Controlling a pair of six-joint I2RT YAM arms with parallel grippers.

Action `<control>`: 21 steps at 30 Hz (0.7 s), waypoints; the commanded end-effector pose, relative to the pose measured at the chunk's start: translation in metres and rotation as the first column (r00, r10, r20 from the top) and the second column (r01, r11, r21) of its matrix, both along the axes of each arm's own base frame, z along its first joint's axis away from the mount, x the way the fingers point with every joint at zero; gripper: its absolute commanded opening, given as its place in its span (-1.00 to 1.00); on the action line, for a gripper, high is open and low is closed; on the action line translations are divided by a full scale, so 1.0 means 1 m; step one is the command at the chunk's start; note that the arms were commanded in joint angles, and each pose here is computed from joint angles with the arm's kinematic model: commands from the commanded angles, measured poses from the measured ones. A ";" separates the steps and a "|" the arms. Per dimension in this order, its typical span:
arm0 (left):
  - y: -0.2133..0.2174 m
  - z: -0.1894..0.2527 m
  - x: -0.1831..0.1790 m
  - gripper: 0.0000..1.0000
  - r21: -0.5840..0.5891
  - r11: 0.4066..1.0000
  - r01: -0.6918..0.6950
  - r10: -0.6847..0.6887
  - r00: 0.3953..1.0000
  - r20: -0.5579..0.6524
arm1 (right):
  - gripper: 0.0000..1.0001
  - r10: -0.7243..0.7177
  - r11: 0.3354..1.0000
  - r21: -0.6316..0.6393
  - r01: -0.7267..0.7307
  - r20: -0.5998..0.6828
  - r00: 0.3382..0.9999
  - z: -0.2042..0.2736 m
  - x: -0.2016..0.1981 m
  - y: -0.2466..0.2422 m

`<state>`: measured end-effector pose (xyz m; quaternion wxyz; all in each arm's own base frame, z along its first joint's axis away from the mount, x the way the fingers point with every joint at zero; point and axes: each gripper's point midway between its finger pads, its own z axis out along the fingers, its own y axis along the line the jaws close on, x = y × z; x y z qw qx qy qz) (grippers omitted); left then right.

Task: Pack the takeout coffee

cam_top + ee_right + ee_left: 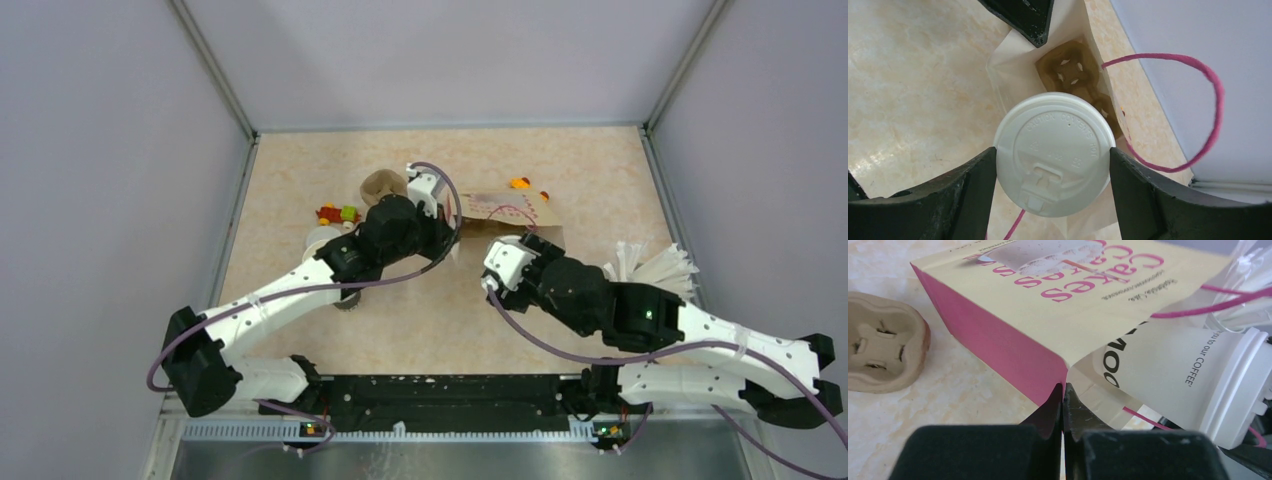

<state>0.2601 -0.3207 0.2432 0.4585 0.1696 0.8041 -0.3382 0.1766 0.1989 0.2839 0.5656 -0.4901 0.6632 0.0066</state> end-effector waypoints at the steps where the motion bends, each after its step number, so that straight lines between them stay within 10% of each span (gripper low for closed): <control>1: -0.002 0.024 -0.015 -1.00 -0.069 0.992 0.105 -0.107 0.994 -0.026 | 0.09 0.080 0.996 -0.037 -0.080 0.007 0.997 -0.001 -0.003 0.011; 21: 0.023 0.026 -0.041 -0.98 -0.044 0.950 0.309 -0.311 0.947 -0.079 | 0.12 0.234 0.932 -0.288 -0.218 0.021 0.972 -0.028 0.007 0.038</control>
